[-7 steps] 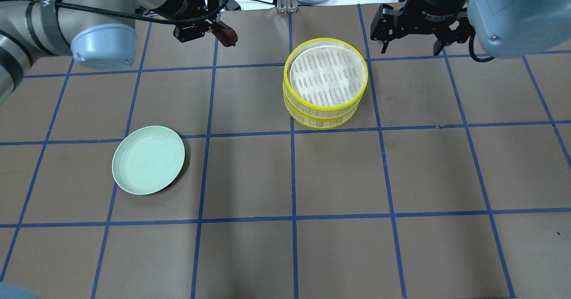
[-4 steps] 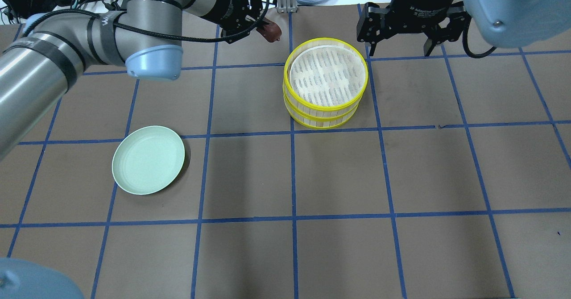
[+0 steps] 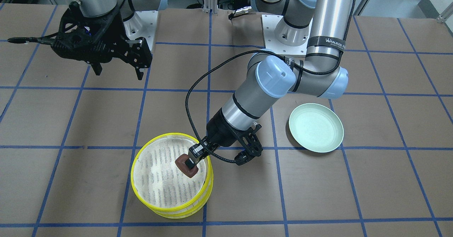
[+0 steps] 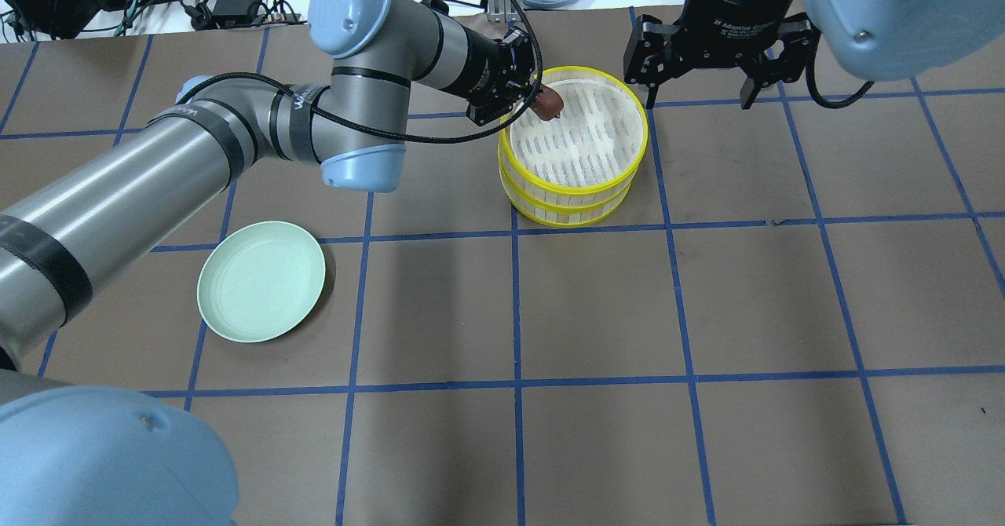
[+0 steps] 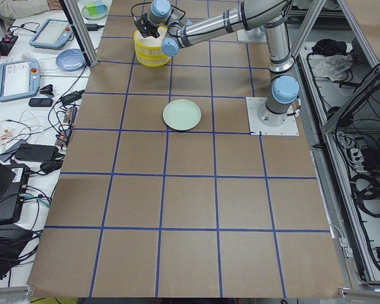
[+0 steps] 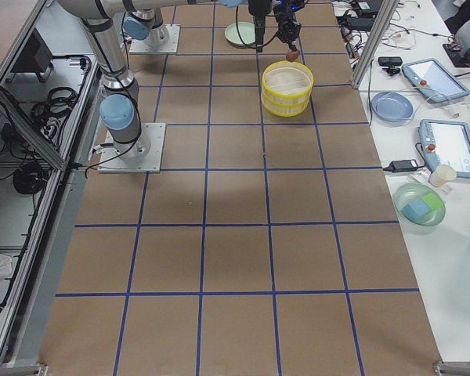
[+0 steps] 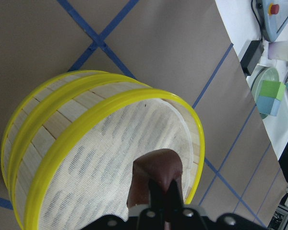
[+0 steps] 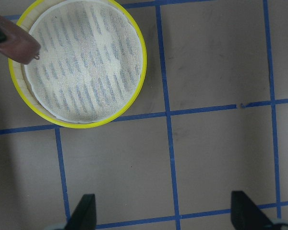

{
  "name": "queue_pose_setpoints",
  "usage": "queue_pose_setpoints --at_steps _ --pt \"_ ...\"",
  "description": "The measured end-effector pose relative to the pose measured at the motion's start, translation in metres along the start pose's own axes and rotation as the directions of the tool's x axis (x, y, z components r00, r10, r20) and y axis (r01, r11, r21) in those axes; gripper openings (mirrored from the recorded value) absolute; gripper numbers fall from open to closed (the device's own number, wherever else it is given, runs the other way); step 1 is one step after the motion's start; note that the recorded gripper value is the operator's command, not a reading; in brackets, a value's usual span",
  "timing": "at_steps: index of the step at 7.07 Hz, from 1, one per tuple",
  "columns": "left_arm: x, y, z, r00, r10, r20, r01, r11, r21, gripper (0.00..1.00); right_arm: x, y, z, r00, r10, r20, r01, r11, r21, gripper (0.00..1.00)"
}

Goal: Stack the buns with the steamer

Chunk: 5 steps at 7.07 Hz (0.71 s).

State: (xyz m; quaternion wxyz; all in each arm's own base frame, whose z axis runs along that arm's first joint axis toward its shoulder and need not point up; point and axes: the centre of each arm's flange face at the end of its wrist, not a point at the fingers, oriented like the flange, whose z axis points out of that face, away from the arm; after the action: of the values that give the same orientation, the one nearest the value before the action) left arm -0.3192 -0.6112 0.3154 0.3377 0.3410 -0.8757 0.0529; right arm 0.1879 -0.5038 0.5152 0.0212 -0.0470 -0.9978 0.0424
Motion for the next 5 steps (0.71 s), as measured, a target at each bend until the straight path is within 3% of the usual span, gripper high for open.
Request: queue_pose_setpoints --at_steps 1,2,5 --pt "-0.003 0.001 0.008 1.0 -0.002 0.009 0.002 1.0 -0.004 0.94 0.0 0.0 0.0 1.0 0.0 0.004 0.0 1.0 -0.001 0.99" --pt "-0.005 0.001 0.011 1.0 -0.005 0.013 0.005 1.0 -0.007 1.0 -0.001 0.0 0.0 1.0 0.001 0.011 -0.001 1.0 -0.003 0.99" --pt "0.014 -0.007 -0.017 1.0 0.019 -0.024 -0.019 1.0 0.025 0.97 -0.002 0.001 0.0 1.0 0.002 0.018 -0.001 1.0 -0.004 0.99"
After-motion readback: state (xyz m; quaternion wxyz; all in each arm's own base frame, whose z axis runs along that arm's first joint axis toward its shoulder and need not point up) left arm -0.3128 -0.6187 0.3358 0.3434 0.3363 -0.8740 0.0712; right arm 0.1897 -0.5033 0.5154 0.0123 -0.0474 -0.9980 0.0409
